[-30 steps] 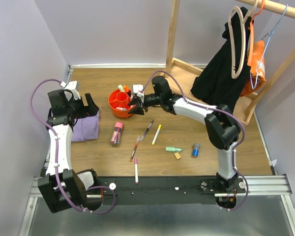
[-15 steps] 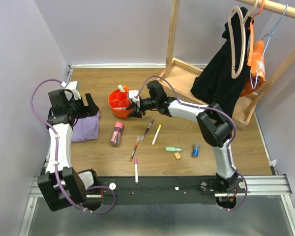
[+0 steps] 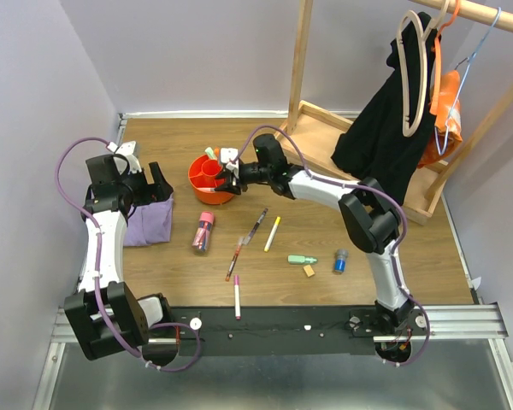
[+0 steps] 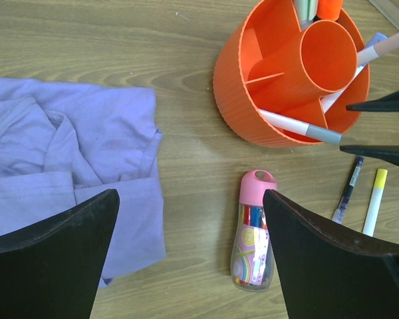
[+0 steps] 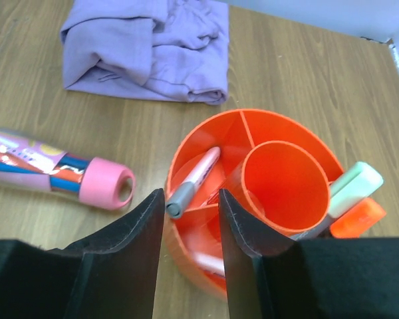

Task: Sort the stationery into containers
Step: Pick up the pen from the storage box.

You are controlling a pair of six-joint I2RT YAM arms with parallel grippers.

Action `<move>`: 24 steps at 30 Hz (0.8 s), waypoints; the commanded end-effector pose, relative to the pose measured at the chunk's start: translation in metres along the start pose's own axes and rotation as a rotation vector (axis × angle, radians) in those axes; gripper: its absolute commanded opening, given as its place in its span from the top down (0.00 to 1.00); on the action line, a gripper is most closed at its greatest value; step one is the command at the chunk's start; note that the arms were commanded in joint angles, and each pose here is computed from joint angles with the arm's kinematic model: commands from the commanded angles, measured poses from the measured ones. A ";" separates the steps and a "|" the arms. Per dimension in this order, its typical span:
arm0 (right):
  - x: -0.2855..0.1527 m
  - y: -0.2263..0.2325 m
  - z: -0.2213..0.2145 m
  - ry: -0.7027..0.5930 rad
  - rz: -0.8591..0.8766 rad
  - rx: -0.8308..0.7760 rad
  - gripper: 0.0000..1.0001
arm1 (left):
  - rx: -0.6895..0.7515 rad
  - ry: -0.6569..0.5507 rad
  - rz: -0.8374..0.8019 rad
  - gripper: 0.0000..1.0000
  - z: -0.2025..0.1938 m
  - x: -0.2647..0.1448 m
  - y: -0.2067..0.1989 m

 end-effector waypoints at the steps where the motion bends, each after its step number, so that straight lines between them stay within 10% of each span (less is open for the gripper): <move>1: 0.011 -0.009 -0.008 0.018 -0.008 0.014 0.55 | 0.009 -0.013 -0.020 0.02 0.004 0.004 -0.002; 24: 0.012 0.008 -0.035 0.111 0.079 0.094 0.57 | 0.003 -0.005 -0.017 0.02 0.003 0.009 0.001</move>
Point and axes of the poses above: each gripper's point midway between its finger pads, its own x axis out along the fingers, its own y axis along the line the jaws close on, z = x × y, the point moved 1 cm from there along -x, back along the fingers, and after that the axes turned 3 degrees about x, right-handed, at the moved point
